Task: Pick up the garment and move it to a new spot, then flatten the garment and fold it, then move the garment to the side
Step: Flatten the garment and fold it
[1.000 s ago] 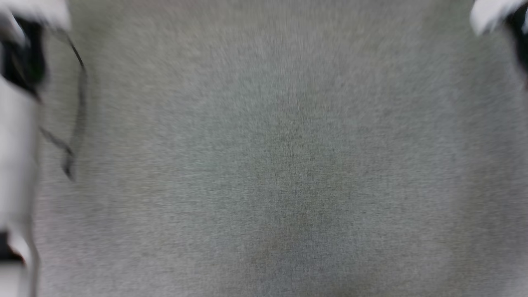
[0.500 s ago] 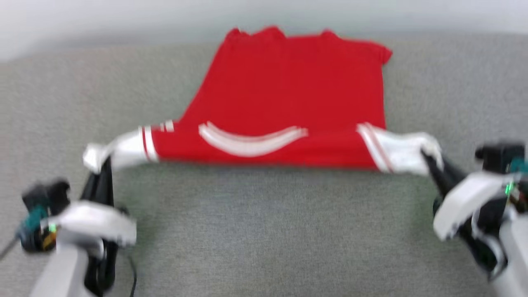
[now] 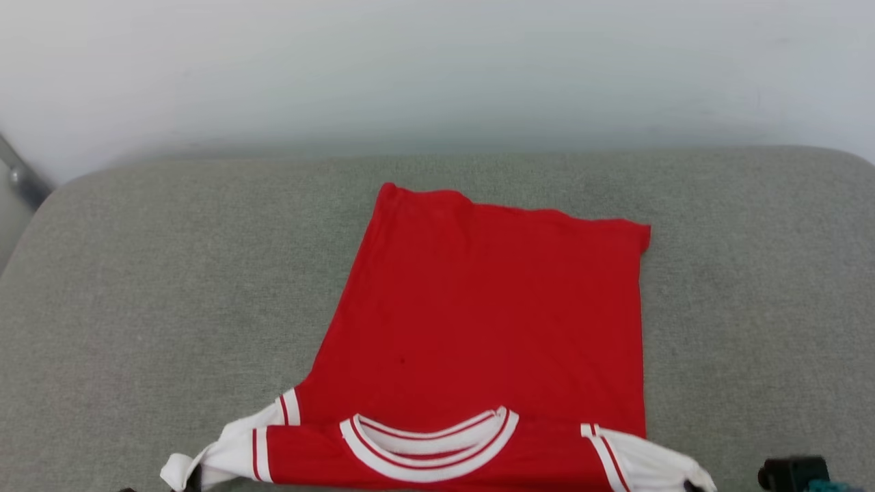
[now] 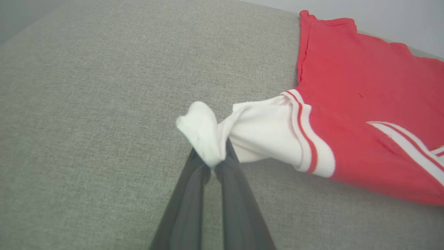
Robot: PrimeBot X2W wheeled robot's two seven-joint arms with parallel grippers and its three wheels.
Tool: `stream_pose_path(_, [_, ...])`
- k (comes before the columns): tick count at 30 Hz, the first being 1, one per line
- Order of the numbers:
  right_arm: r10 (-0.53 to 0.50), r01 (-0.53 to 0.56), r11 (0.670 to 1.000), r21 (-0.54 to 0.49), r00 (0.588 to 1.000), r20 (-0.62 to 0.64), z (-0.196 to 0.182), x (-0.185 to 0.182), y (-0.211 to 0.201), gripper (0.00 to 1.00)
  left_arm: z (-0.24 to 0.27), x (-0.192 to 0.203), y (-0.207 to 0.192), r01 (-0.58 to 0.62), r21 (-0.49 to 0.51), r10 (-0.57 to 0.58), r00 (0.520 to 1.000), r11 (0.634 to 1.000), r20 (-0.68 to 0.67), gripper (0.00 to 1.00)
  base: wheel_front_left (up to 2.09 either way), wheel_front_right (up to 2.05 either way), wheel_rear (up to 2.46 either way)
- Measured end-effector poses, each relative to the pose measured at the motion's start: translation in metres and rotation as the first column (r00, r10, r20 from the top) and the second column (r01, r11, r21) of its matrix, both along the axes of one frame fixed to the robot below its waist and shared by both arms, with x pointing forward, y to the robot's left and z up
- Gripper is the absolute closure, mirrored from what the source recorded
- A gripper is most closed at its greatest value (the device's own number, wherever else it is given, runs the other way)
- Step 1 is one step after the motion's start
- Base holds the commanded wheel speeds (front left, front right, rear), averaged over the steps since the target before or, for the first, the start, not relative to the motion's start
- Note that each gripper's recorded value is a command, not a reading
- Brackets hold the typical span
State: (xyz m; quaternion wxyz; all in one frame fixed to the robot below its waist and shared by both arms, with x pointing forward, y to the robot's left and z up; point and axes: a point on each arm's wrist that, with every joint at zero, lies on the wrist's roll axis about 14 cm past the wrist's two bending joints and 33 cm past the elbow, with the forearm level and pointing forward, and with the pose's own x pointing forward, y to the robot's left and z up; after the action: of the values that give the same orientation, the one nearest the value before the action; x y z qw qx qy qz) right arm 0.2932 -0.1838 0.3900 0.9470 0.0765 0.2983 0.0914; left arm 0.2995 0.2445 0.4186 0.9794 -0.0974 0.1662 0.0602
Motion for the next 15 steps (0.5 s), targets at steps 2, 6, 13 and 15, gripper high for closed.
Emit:
stream_pose_path(2, [0.011, -0.011, 1.0, -0.007, 1.0, -0.028, -0.005, -0.011, 0.003, 0.44, 0.001, -0.006, -0.002, -0.002, -0.005, 0.002, 1.0, 1.0, -0.002, 1.0, 0.0, 0.0, 0.0])
stream_pose_path(6, [0.025, -0.025, 1.0, 0.01, 1.0, -0.012, 0.001, -0.01, 0.012, 0.0, 0.007, -0.007, -0.011, 0.004, -0.015, -0.004, 1.0, 1.0, 0.018, 1.0, 0.0, 0.0, 0.0])
stream_pose_path(13, [-0.033, 0.029, 0.998, 0.054, 0.996, 0.077, 0.026, 0.023, 0.002, 0.0, 0.016, -0.002, -0.017, 0.008, -0.018, -0.007, 0.998, 1.0, 0.058, 1.0, 0.0, 0.0, 0.0])
stream_pose_path(15, [-0.095, 0.089, 0.995, 0.052, 0.987, 0.13, 0.042, 0.059, -0.02, 0.0, 0.024, 0.01, -0.024, 0.021, -0.018, -0.019, 0.996, 1.0, 0.092, 1.0, 0.0, 0.0, 0.0])
